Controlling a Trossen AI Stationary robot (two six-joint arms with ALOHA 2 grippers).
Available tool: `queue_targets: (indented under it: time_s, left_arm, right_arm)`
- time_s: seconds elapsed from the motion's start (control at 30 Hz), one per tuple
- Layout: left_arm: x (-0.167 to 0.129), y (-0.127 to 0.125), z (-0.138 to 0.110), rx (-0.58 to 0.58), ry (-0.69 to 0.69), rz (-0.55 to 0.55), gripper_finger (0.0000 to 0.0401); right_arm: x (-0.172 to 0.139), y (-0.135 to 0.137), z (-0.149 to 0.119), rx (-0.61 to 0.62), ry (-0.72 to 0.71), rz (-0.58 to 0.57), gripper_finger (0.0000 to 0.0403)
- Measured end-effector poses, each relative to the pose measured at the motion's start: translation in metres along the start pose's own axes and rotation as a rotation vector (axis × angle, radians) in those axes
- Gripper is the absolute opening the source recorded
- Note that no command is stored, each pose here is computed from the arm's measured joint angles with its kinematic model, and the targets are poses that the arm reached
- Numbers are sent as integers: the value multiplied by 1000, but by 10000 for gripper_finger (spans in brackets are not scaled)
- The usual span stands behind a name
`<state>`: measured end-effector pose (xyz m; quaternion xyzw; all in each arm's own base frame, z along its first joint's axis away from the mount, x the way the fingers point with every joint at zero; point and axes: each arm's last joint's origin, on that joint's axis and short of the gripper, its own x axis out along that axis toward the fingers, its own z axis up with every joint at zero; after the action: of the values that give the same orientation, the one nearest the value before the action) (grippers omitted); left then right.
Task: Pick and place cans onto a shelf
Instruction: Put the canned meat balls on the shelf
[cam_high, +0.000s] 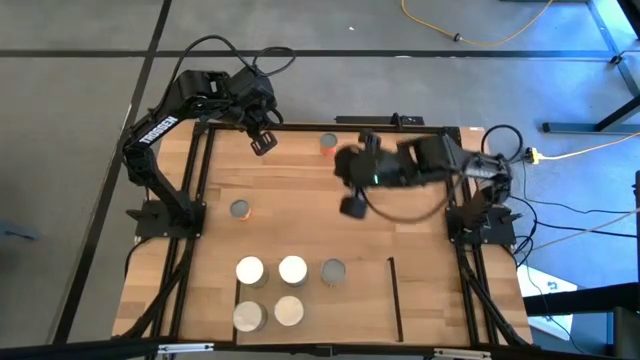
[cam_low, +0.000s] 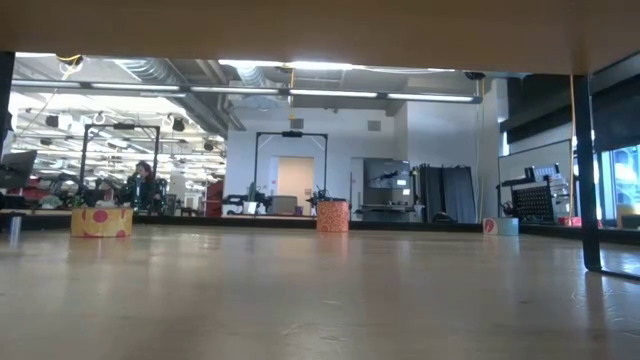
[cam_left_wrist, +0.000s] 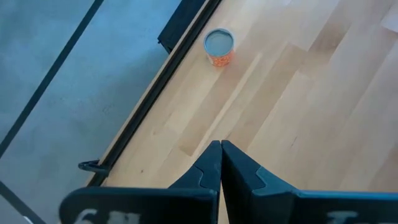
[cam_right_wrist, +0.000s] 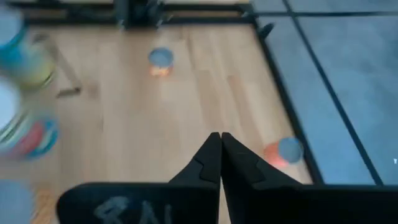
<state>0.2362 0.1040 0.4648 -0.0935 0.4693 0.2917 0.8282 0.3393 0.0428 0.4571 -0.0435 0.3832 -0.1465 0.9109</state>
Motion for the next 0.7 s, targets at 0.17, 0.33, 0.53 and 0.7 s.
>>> queue_targets:
  time_s: [0.17,0.33,0.53,0.7]
  left_arm:
    - [0,0,0,2,0,0,0]
    - [0,0,0,14,0,0,0]
    - [0,0,0,49,-1,7,0]
    - [0,0,0,42,-1,8,0]
  right_arm:
    - [9,-46,16,135,-107,34,10]
    - [15,-98,24,205,-192,0,4]
    - [22,-158,22,279,-257,66,6]
    - [22,-203,12,331,-272,83,6]
